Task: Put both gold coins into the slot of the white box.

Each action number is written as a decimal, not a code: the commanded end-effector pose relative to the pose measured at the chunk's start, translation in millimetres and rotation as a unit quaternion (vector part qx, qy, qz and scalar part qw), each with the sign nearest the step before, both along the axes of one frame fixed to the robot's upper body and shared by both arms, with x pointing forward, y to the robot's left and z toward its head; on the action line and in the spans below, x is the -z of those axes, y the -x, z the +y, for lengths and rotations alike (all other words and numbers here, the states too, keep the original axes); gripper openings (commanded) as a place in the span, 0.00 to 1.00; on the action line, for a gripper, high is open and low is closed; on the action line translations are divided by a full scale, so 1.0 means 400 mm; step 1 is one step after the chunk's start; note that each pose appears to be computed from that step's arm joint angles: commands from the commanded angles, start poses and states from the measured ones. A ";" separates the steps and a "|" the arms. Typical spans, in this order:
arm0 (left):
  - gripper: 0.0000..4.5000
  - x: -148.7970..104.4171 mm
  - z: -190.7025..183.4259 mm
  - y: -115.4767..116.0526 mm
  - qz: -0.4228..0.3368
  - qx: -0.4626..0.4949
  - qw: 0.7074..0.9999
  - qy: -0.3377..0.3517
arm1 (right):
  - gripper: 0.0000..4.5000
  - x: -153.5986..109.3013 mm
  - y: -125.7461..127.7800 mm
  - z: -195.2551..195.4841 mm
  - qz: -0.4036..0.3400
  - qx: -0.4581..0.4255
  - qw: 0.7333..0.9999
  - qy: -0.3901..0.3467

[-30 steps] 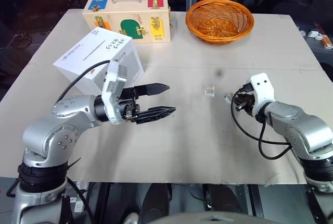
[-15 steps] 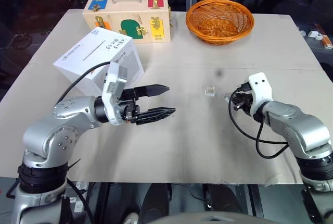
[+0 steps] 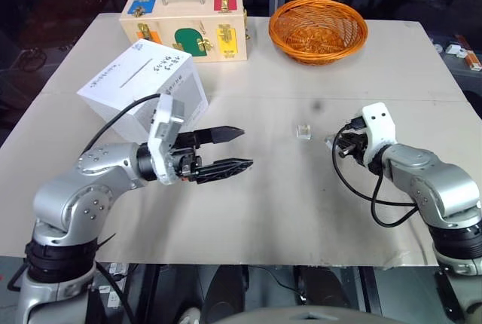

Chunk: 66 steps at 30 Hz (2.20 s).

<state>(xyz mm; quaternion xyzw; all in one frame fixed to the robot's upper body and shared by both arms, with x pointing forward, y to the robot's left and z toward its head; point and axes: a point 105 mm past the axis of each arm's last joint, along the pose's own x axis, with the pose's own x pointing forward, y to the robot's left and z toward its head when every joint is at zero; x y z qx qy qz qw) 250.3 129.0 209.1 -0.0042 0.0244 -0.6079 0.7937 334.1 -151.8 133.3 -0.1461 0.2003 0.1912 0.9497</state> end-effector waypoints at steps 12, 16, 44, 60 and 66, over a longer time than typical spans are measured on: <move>0.86 -0.026 -0.005 0.007 -0.003 0.003 1.000 0.018 | 0.01 -0.089 0.006 0.011 -0.057 -0.017 0.997 -0.040; 0.86 -0.045 -0.009 -0.009 0.037 -0.002 0.998 0.053 | 0.01 -0.170 0.046 0.046 -0.077 -0.080 0.982 -0.151; 0.20 -0.127 -0.099 -0.021 0.123 0.119 0.978 0.123 | 0.00 -0.376 0.264 0.239 -0.050 -0.368 0.871 -0.321; 0.20 -0.136 -0.104 -0.019 0.120 0.127 0.976 0.133 | 0.00 -0.374 0.274 0.251 -0.039 -0.375 0.869 -0.319; 0.01 -0.140 -0.107 -0.020 0.122 0.130 0.974 0.138 | 0.00 -0.371 0.278 0.253 -0.035 -0.376 0.870 -0.318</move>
